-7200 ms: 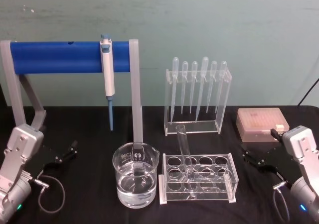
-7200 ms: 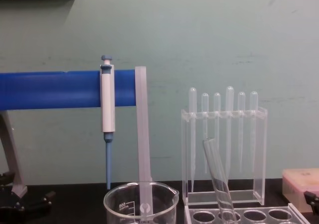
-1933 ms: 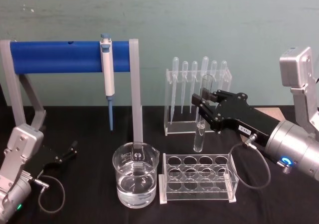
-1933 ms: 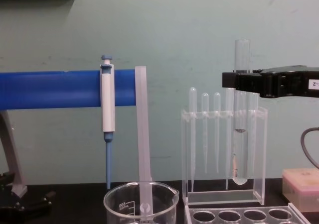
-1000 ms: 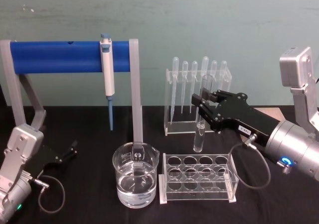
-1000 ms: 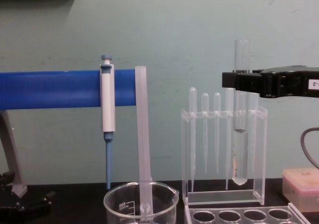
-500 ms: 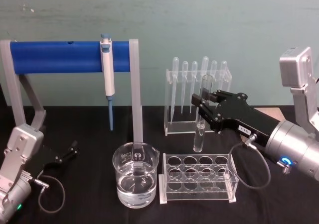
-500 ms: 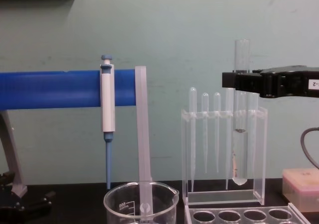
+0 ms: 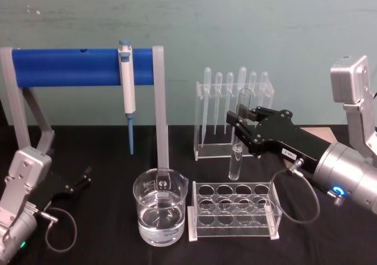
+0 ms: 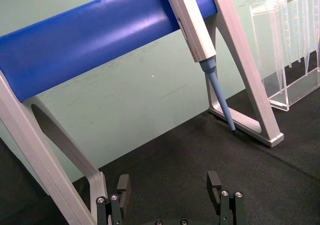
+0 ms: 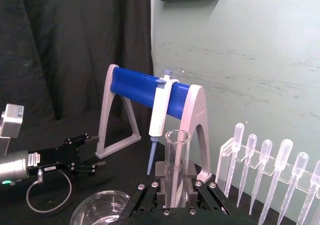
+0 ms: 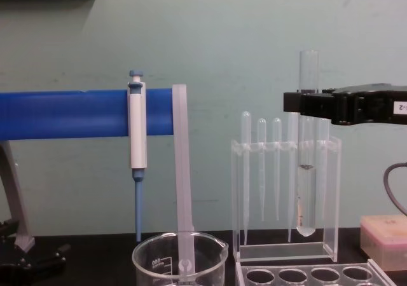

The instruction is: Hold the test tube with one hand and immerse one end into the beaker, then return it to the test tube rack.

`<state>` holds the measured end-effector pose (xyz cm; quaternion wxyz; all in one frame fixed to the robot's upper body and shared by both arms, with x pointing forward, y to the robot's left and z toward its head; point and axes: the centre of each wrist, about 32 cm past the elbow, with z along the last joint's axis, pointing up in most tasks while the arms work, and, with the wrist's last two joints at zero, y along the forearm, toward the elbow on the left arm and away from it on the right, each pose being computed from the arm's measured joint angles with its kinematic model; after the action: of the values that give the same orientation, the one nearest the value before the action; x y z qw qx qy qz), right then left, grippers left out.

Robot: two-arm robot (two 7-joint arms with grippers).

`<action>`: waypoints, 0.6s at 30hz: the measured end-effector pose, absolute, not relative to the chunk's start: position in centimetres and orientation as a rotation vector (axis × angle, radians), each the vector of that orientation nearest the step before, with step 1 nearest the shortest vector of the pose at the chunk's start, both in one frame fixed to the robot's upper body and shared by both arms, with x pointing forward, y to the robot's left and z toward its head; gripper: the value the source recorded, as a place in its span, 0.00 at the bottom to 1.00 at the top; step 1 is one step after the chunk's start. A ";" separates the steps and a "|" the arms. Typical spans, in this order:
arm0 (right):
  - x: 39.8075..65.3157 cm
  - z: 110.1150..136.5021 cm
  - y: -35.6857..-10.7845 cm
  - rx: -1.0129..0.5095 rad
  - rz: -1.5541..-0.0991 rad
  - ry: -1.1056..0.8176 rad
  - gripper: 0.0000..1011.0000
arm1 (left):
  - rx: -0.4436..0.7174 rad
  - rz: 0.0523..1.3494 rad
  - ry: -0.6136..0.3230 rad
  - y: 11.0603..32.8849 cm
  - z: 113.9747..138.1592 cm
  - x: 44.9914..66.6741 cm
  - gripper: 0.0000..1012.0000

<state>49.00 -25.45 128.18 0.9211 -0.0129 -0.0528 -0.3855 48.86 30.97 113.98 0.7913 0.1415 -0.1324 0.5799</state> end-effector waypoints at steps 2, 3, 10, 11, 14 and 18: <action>49.0 128.2 -25.4 -0.027 -0.792 -0.108 0.22 | 0.304 1.248 -0.285 31.0 114.0 48.9 0.99; 49.0 128.2 -25.4 -0.026 -0.792 -0.108 0.22 | 0.305 1.248 -0.285 31.0 114.0 48.9 0.99; 49.1 128.4 -24.4 -0.019 -0.771 -0.109 0.22 | 0.305 1.248 -0.285 31.0 114.0 48.9 0.99; 49.1 128.5 -24.2 -0.018 -0.766 -0.109 0.22 | 0.304 1.248 -0.285 31.0 114.0 48.9 0.99; 49.4 128.7 -22.8 -0.013 -0.738 -0.112 0.22 | 0.304 1.248 -0.285 31.0 114.0 48.9 0.99; 49.9 128.8 -20.7 -0.005 -0.695 -0.115 0.22 | 0.304 1.248 -0.285 31.0 114.0 48.9 0.99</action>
<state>49.88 -20.74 128.84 0.9386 -0.0024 -0.0565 -0.3402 48.86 30.97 113.98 0.7913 0.1415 -0.1325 0.5799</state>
